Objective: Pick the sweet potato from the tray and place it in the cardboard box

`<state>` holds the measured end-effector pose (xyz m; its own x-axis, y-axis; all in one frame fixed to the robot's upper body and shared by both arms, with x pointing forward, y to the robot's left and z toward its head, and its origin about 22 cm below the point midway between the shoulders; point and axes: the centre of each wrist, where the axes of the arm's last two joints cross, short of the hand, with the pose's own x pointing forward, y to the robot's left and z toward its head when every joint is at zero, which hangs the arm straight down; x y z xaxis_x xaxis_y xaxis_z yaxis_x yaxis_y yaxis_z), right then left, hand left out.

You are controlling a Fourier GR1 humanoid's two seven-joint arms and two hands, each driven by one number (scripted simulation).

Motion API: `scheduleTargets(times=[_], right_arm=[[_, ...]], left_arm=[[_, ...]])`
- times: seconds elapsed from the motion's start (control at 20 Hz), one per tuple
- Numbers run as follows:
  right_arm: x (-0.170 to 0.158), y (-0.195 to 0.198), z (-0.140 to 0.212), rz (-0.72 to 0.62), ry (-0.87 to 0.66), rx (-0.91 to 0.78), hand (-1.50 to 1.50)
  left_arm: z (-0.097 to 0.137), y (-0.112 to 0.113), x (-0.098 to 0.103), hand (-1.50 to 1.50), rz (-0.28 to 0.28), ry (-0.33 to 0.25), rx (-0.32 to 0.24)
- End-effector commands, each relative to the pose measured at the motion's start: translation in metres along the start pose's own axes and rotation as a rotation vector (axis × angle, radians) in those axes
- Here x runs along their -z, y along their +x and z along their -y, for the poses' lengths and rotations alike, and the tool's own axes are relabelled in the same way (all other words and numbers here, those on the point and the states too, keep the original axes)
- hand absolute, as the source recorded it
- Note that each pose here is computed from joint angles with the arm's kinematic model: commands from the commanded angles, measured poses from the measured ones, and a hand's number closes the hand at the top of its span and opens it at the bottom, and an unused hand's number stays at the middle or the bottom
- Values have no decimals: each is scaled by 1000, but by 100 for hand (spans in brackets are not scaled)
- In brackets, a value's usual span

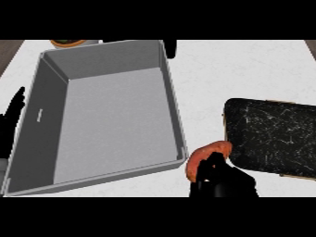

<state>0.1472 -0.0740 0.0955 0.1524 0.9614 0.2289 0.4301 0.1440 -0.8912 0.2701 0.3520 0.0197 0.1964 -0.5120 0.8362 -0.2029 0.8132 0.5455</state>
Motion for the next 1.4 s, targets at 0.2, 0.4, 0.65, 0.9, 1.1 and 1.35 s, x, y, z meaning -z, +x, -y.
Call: scheduleTargets(times=[0.2, 0.4, 0.65, 0.9, 1.1, 1.35], right_arm=[[29, 41, 19, -221, 60, 294, 150], [69, 51, 10, -262, 60, 316, 150], [112, 67, -12, -290, 75, 312, 150], [148, 72, -33, -391, 93, 266, 150], [158, 60, -56, -487, 171, 349, -150], [184, 71, -61, -496, 181, 406, -150]], left_arm=[[1, 2, 3, 0, 18, -21, -1], [10, 8, 3, 0, 37, -40, -13], [4, 19, 14, 0, 38, -29, -1], [9, 8, 5, 0, 44, -54, -3], [17, 22, 12, 0, 66, -53, -4], [21, 22, 17, 0, 60, -56, -13]])
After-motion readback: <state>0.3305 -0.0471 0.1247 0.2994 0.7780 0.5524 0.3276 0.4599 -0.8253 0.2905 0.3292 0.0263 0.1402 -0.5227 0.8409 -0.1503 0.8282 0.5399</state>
